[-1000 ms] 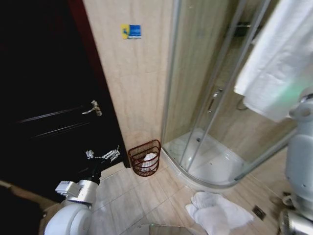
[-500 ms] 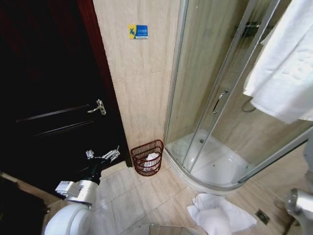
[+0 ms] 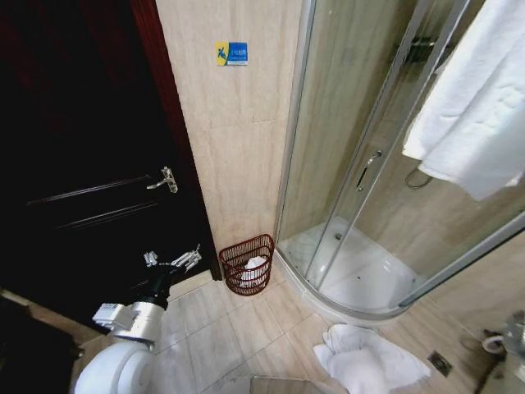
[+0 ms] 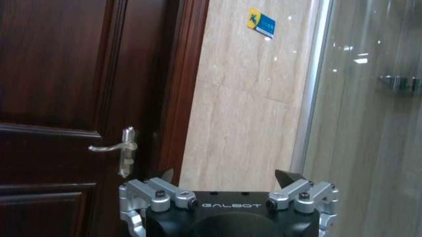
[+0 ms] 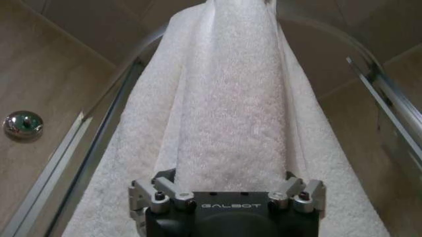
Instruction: Discard the used towel into the hamper.
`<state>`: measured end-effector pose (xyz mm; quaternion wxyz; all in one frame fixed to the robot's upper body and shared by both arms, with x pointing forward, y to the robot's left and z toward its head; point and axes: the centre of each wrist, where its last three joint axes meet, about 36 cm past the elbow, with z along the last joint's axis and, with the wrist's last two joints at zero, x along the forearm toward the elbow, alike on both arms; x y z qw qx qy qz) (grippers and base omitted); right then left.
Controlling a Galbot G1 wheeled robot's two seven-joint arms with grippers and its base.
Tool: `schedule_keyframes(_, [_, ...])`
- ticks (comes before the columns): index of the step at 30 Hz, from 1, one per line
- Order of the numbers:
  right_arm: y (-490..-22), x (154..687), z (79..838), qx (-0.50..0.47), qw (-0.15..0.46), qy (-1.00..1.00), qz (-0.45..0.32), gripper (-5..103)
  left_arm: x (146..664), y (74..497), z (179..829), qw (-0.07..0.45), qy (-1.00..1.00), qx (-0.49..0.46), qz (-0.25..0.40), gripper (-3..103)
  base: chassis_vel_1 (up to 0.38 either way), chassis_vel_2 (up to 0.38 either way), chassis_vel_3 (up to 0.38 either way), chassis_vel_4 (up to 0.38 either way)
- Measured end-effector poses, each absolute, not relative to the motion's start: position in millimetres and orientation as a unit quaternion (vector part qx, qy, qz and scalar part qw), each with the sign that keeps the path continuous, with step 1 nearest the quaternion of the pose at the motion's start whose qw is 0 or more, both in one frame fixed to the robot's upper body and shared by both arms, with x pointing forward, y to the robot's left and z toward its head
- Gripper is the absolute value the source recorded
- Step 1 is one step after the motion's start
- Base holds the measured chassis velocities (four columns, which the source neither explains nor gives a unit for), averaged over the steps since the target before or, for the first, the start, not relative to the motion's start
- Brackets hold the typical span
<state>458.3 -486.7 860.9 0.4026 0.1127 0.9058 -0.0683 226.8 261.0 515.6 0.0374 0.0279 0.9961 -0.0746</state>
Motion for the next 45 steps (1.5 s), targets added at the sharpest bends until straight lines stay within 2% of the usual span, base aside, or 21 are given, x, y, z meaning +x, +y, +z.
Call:
schedule_keyframes(4, [-490, 450, 865, 0.111, 0.401, 0.906, -0.079, 84, 227, 261, 516, 0.037, 0.996, 0.028, -0.075, 100, 0.0, 0.0, 0.0, 0.0])
schedule_keyframes(8, [-494, 439, 873, 0.109, 0.4, 0.906, -0.084, 68, 227, 261, 516, 0.037, 0.996, 0.028, -0.075, 100, 0.0, 0.0, 0.0, 0.0])
schedule_keyframes(11, [-500, 434, 876, 0.108, 0.402, 0.905, -0.085, 64, 227, 261, 516, 0.037, 0.996, 0.028, -0.075, 100, 0.0, 0.0, 0.0, 0.0])
schedule_keyframes(13, [-509, 428, 879, 0.108, 0.402, 0.905, -0.086, 56, 227, 261, 516, 0.037, 0.996, 0.028, -0.075, 100, 0.0, 0.0, 0.0, 0.0])
schedule_keyframes(14, [-509, 428, 879, 0.108, 0.402, 0.905, -0.086, 56, 227, 261, 516, 0.037, 0.996, 0.028, -0.075, 100, 0.0, 0.0, 0.0, 0.0])
schedule_keyframes(15, [-509, 427, 879, 0.106, 0.401, 0.906, -0.082, 48, 227, 261, 516, 0.037, 0.996, 0.028, -0.075, 100, 0.0, 0.0, 0.0, 0.0])
schedule_keyframes(17, [-506, 426, 878, 0.103, 0.401, 0.907, -0.077, 48, 227, 261, 516, 0.037, 0.996, 0.028, -0.075, 100, 0.0, 0.0, 0.0, 0.0])
schedule_keyframes(20, [-496, 421, 876, 0.096, 0.404, 0.907, -0.073, 36, 227, 261, 516, 0.037, 0.996, 0.028, -0.075, 100, 0.0, 0.0, 0.0, 0.0])
schedule_keyframes(24, [-498, 415, 878, 0.097, 0.404, 0.906, -0.076, 28, 227, 261, 516, 0.037, 0.996, 0.028, -0.075, 100, 0.0, 0.0, 0.0, 0.0])
schedule_keyframes(30, [-500, 396, 889, 0.091, 0.403, 0.907, -0.087, 9, 227, 261, 516, 0.037, 0.996, 0.028, -0.075, 100, 0.0, 0.0, 0.0, 0.0])
schedule_keyframes(33, [-497, 391, 893, 0.084, 0.406, 0.906, -0.092, 4, 227, 261, 516, 0.037, 0.996, 0.028, -0.075, 100, 0.0, 0.0, 0.0, 0.0])
schedule_keyframes(45, [-475, 378, 855, 0.061, 0.396, 0.91, -0.109, 4, 227, 261, 516, 0.037, 0.996, 0.028, -0.075, 100, 0.0, 0.0, 0.0, 0.0])
